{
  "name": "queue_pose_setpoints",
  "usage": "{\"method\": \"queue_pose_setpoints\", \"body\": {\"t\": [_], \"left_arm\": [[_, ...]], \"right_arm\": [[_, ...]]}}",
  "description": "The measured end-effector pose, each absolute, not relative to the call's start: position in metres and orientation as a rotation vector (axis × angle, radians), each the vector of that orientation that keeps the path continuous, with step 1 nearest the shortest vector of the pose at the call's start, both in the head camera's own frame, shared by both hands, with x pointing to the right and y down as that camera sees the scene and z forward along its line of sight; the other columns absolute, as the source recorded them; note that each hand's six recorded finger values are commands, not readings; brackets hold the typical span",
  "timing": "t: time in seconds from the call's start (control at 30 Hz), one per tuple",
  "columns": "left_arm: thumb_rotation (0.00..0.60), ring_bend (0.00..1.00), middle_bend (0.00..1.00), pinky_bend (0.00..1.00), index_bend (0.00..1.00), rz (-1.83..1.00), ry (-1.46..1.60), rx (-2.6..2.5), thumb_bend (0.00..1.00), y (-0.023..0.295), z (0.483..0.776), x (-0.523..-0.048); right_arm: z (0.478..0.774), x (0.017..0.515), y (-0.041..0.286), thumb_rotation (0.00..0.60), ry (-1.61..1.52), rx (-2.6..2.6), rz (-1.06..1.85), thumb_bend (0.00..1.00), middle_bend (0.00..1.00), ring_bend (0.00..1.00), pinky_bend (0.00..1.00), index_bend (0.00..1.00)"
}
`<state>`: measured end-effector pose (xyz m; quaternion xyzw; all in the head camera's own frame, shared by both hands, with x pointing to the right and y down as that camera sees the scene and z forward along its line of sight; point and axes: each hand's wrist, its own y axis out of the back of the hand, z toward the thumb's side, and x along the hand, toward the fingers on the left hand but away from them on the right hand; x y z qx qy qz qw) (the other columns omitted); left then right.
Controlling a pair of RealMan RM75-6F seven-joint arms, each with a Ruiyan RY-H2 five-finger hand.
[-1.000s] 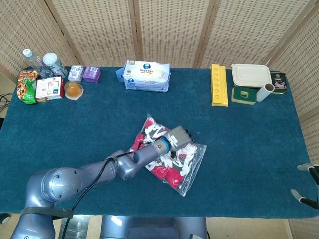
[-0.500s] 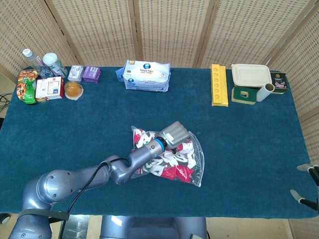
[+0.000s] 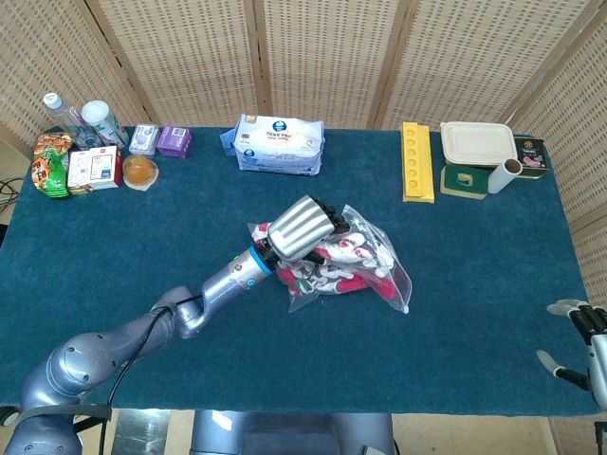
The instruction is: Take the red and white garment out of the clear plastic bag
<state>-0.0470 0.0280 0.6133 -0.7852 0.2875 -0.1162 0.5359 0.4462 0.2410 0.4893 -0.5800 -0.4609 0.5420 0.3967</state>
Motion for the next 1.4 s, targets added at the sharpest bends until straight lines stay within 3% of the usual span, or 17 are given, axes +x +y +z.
{"method": "queue_pose_setpoints", "body": {"t": [0.27,0.63,0.97,1.4], "left_arm": [[0.6,0.73,0.74,0.79,0.87,-0.107,0.666,-1.824,0.33,0.036,0.608,-0.067],[0.6,0.72,0.74,0.77,0.87,-0.025,0.631,-1.853,0.3,0.052,0.61,-0.06],[0.6,0.72,0.74,0.77,0.87,-0.01,0.614,-1.87,0.29,0.057,0.612,-0.047],[0.6,0.72,0.74,0.77,0.87,0.001,0.615,-1.886,0.28,0.059,0.611,-0.034]], "right_arm": [[0.485,0.431,0.225,0.6,-1.153,-1.477,1.27,0.16,0.37,0.41,0.44,0.37],[0.485,0.382,0.192,0.6,-1.086,-1.562,1.039,0.16,0.39,0.47,0.49,0.39],[0.494,0.32,0.174,0.6,-0.967,-1.68,0.896,0.15,0.39,0.48,0.5,0.4],[0.505,0.274,0.169,0.6,-0.889,-1.754,0.83,0.14,0.39,0.48,0.5,0.4]]}}
